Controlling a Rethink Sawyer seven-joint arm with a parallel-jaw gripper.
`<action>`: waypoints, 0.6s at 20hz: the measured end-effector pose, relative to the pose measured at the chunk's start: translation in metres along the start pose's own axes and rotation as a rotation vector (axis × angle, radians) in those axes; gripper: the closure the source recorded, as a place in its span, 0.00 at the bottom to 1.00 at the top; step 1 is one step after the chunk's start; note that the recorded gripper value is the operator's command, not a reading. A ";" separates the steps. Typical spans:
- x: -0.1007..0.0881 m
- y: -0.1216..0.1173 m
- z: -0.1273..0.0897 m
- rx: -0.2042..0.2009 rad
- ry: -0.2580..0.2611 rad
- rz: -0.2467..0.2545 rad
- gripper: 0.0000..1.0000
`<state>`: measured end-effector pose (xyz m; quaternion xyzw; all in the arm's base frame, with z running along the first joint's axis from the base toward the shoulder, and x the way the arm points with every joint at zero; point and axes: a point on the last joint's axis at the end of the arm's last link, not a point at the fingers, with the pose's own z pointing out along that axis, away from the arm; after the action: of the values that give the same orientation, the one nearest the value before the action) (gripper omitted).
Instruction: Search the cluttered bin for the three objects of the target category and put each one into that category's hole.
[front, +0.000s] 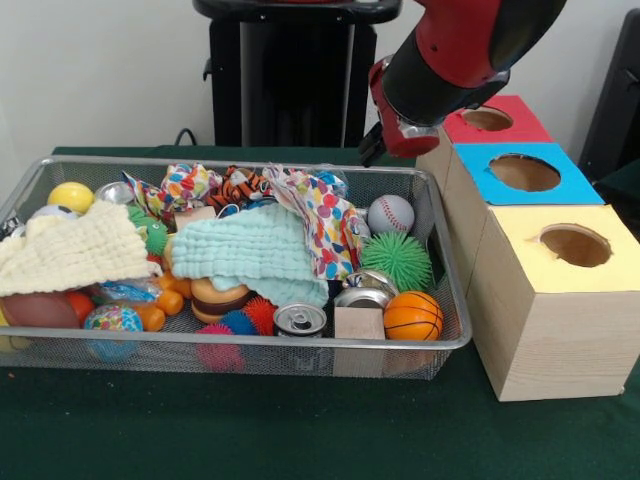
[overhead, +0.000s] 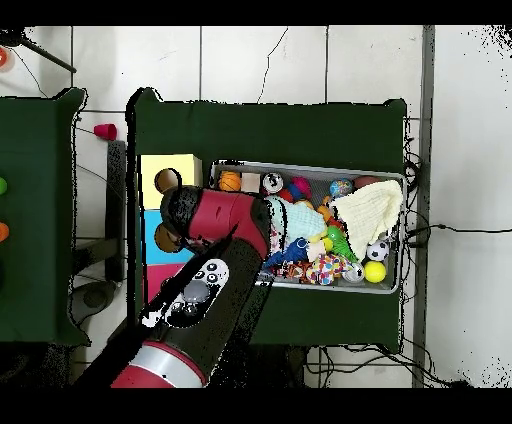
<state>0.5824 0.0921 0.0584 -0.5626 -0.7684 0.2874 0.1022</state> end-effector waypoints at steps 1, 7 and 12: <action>0.000 0.000 0.000 -0.001 -0.001 0.000 1.00; 0.000 0.003 -0.002 -0.005 -0.005 -0.003 0.00; -0.001 0.002 0.003 0.008 -0.017 -0.011 0.00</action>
<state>0.5822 0.0906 0.0548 -0.5555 -0.7712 0.2945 0.0996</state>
